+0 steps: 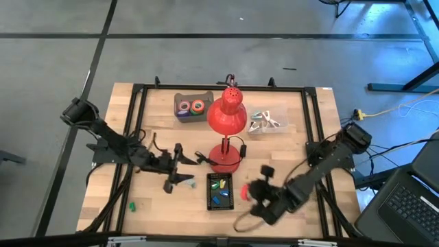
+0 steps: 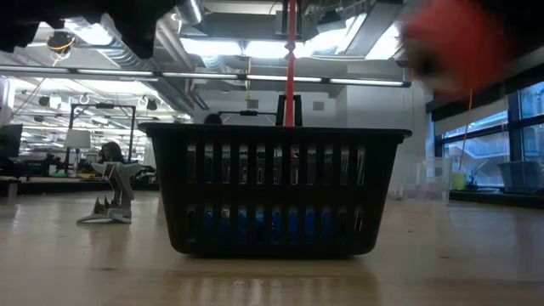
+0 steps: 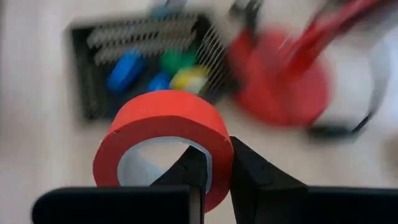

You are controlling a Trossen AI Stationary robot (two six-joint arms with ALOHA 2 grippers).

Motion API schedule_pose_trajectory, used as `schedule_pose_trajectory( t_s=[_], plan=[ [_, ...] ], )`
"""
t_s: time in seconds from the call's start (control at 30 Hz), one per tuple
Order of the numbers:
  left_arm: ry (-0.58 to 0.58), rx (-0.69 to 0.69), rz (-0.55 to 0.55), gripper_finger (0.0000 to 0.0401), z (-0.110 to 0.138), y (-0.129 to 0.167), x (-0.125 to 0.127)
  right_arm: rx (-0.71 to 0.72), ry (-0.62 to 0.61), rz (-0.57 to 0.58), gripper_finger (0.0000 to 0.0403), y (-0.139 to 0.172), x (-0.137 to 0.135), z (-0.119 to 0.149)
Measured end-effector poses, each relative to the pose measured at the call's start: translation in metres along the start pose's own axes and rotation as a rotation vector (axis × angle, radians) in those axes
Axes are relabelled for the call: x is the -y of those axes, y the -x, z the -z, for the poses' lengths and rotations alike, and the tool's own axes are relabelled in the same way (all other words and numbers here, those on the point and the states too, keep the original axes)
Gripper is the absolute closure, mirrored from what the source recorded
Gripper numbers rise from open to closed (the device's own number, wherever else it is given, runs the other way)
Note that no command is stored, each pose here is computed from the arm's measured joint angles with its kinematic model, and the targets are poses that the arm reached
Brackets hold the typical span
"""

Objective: Pick and place Stapler, Stapler remover, tape
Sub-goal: Put the orange tape into the black transparent bin

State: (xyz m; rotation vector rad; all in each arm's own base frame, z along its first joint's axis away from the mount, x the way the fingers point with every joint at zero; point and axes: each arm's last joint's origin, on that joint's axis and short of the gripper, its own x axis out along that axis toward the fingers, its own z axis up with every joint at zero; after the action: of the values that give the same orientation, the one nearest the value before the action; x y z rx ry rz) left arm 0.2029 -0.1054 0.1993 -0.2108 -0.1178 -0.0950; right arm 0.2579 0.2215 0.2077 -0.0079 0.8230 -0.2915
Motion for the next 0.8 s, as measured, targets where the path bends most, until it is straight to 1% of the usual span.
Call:
schedule_pose_trajectory(
  t_s=[0.07,0.1,0.2,0.3,0.4,0.5,0.53,0.67,0.8],
  plan=[
    [0.021,0.044,0.006,0.0178,-0.002,0.004,-0.001,0.047,0.045,0.04,0.0365,-0.006,0.007,-0.017],
    [0.023,0.052,-0.011,0.0178,-0.002,0.004,-0.002,0.062,0.066,0.059,0.0365,-0.01,0.011,-0.024],
    [0.015,0.042,-0.043,0.0178,-0.001,0.003,-0.005,0.085,0.094,0.096,0.0365,-0.021,0.024,-0.044],
    [-0.003,0.006,-0.057,0.0178,0.003,0.002,-0.007,0.09,0.096,0.137,0.0365,-0.031,0.037,-0.058],
    [-0.005,-0.01,-0.059,0.0178,0.005,0.002,-0.008,0.096,0.088,0.171,0.0365,-0.036,0.047,-0.067],
    [0.092,0.008,-0.075,0.0178,0.003,0.002,-0.009,0.093,0.091,0.182,0.0365,-0.041,0.053,-0.071],
    [0.106,0.019,-0.085,0.0178,0.002,0.002,-0.01,0.094,0.084,0.186,0.0365,-0.042,0.055,-0.073],
    [0.069,0.024,-0.112,0.0178,0.001,0.0,-0.014,0.134,0.071,0.182,0.0365,-0.046,0.058,-0.081],
    [0.125,0.037,-0.137,0.0178,0.0,-0.002,-0.021,0.218,0.057,0.148,0.0365,-0.047,0.057,-0.093]
  ],
)
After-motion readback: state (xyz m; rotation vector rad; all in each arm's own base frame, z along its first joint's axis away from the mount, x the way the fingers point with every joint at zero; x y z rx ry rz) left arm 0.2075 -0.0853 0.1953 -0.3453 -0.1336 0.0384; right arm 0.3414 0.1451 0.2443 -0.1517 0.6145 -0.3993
